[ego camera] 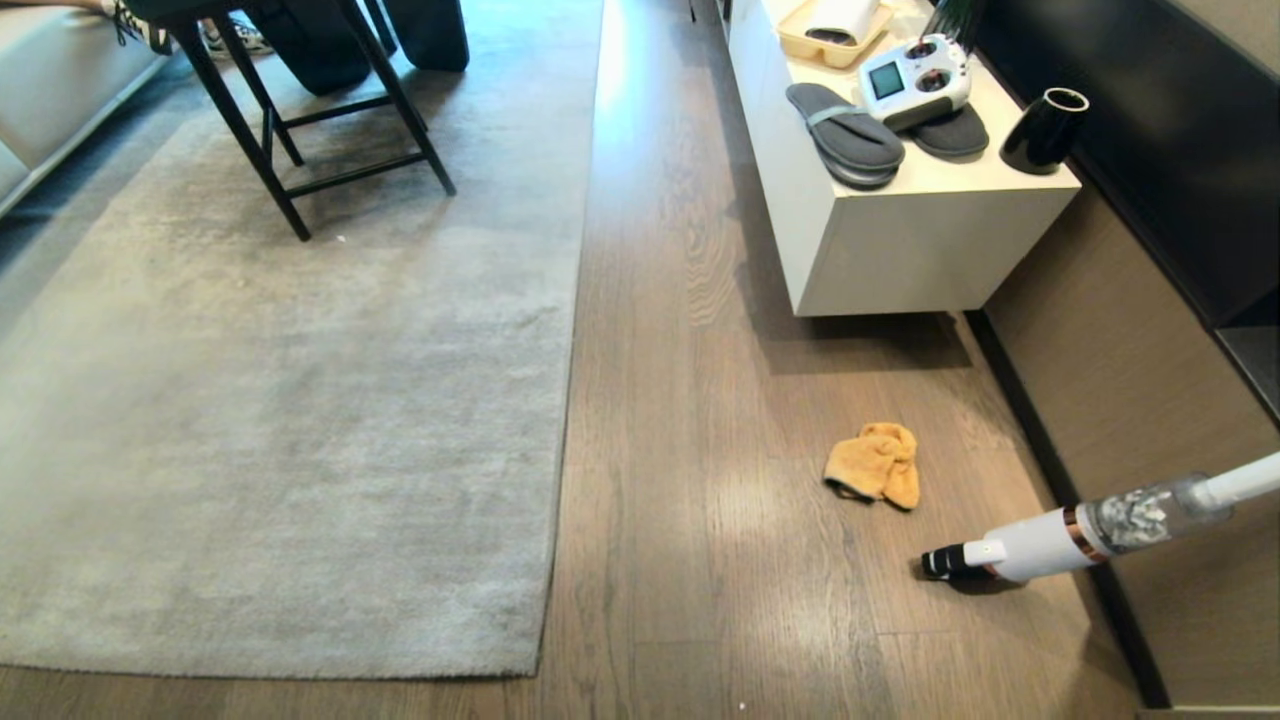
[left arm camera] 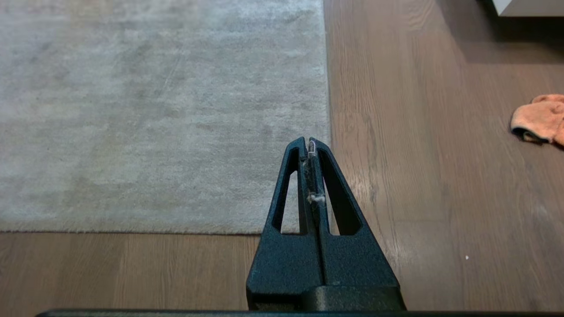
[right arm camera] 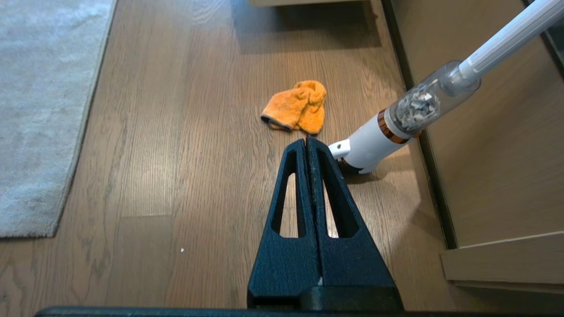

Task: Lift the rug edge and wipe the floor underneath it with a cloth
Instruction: Pick up the rag

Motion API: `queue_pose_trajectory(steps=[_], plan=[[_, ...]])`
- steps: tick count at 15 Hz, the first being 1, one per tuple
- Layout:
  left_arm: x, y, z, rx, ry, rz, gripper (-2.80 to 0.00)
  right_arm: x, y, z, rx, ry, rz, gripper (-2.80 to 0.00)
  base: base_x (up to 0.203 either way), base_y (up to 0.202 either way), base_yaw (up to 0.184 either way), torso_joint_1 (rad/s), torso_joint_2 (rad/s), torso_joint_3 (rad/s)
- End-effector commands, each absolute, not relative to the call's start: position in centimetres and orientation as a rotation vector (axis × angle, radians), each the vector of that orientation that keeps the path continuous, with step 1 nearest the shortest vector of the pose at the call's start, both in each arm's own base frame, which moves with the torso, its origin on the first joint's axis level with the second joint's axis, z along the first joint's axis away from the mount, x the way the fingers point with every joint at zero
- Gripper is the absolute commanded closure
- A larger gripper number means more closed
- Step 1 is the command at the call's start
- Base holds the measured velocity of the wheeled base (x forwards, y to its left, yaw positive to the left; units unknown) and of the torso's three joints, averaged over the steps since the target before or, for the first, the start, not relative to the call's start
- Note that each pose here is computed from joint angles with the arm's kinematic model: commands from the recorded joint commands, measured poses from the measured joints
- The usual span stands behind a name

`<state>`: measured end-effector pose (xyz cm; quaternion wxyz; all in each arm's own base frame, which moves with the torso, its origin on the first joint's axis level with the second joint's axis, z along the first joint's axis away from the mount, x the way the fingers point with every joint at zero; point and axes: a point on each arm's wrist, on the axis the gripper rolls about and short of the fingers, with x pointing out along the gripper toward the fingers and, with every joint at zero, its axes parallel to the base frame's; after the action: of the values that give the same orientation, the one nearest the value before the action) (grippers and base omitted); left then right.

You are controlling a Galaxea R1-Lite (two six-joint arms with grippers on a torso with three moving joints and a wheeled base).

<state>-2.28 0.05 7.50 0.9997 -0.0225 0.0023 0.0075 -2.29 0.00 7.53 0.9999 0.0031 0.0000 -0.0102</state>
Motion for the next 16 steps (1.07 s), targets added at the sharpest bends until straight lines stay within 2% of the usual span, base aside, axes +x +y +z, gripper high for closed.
queue_pose_trajectory(steps=[1,16], plan=[[-2.28,0.05,7.5,-0.046,0.004,0.015,0.0,-2.28,0.0,7.53,0.006,0.001,-0.021,0.0,0.0,0.0,0.0,0.004,0.01,-0.196],[-2.28,0.05,7.5,-0.046,0.004,0.015,0.0,-2.28,0.0,7.53,0.006,0.001,-0.021,0.0,0.0,0.0,0.0,0.003,0.0,-0.197]])
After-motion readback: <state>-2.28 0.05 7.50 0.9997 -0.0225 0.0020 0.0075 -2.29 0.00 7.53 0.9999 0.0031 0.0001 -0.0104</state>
